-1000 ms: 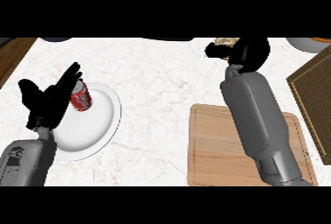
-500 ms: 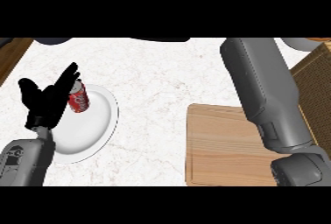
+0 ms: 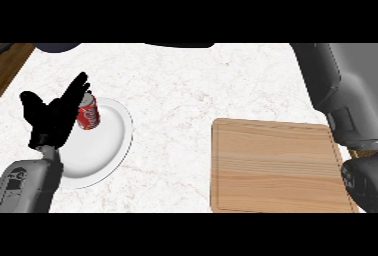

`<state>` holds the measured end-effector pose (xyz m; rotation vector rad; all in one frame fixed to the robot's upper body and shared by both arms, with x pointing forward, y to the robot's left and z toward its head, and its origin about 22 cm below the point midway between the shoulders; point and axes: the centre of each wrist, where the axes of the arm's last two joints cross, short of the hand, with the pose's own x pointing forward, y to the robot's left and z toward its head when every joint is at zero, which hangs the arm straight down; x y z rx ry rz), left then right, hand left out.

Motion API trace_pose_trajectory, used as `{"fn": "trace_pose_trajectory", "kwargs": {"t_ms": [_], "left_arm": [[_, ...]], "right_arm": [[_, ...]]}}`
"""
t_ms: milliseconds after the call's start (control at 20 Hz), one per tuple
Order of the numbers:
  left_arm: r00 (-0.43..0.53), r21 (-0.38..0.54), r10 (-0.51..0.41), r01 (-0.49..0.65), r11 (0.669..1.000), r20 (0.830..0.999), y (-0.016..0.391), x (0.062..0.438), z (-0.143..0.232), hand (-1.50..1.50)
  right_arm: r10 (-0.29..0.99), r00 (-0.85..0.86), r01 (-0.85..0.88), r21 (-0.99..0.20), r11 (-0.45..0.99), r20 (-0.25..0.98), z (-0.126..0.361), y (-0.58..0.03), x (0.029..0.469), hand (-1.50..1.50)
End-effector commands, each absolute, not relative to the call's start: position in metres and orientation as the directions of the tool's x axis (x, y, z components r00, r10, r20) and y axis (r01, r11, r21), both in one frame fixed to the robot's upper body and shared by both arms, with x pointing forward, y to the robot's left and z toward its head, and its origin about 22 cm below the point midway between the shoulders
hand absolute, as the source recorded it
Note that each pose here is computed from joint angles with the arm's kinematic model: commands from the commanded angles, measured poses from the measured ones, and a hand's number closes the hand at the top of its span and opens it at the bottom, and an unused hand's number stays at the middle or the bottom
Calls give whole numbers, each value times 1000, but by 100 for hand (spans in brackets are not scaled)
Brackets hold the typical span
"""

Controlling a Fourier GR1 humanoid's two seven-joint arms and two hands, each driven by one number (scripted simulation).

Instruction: Pick the cupcake from the cutting board and place it in the basket

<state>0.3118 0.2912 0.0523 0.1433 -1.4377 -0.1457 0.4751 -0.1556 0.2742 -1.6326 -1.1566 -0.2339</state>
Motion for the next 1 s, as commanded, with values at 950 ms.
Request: {"fn": "trace_pose_trajectory", "kwargs": {"t_ms": [950], "left_arm": [[176, 180, -172, -35, 983, 969, 299, 307, 54, 0]], "right_arm": [[279, 741, 669, -707, -229, 611, 250, -278, 476, 150]]}}
